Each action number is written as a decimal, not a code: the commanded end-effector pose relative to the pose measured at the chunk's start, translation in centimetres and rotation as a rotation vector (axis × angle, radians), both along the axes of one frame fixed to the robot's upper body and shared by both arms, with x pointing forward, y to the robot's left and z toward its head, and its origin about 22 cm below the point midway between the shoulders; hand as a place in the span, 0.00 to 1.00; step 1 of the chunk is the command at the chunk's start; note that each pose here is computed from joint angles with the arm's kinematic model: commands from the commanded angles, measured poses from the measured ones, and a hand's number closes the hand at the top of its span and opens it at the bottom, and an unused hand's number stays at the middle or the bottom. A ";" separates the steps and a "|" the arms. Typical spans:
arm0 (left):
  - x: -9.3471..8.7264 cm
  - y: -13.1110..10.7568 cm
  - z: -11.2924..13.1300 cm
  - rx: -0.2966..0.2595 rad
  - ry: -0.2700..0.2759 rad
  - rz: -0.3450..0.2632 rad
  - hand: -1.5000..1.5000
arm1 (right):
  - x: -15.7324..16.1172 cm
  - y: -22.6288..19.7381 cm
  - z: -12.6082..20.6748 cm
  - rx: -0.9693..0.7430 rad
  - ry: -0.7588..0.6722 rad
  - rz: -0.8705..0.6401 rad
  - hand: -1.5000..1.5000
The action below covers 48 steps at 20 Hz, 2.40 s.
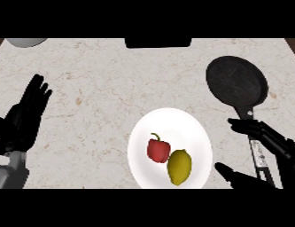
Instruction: Pick the bell pepper from the plate and place it in the pan
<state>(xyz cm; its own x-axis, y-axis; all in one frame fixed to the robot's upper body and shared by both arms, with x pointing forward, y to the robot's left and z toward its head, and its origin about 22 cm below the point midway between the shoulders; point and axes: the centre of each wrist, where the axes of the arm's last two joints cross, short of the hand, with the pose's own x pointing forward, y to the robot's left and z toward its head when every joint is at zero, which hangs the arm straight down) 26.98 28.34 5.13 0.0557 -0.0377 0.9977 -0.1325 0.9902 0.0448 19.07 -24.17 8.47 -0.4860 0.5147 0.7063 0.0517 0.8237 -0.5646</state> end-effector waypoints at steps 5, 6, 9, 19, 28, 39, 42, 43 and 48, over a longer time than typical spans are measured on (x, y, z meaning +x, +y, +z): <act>1.6 -0.2 1.0 0.005 -0.015 -0.051 0.50 | -0.7 1.6 5.2 -0.275 -0.040 -0.009 0.00; 1.4 0.3 1.2 0.008 -0.003 -0.055 0.50 | -2.0 1.7 5.9 -0.327 -0.012 0.004 0.00; 0.3 -1.4 0.2 -0.013 0.012 -0.054 0.50 | -1.3 2.4 6.0 -0.487 0.069 -0.026 0.00; 1.1 -1.9 1.0 0.002 -0.016 -0.064 0.50 | 1.3 9.9 5.8 -0.877 0.309 0.005 0.00; -0.3 -2.2 0.0 -0.008 0.013 -0.059 0.50 | 0.4 15.3 6.7 -1.023 0.439 0.061 0.00; 1.1 -1.0 1.0 0.012 -0.006 -0.040 0.50 | -0.4 19.5 6.7 -1.182 0.361 -0.056 0.00; 1.9 -2.9 1.0 0.003 -0.015 -0.044 0.50 | 0.6 19.9 5.1 -1.156 0.370 -0.009 0.00; 1.2 -1.5 0.1 -0.005 -0.012 -0.036 0.50 | -2.2 21.4 6.6 -1.132 0.350 -0.019 0.00; 0.7 -0.5 0.6 -0.006 0.000 -0.047 0.50 | -0.3 21.6 4.9 -1.223 0.428 -0.059 0.00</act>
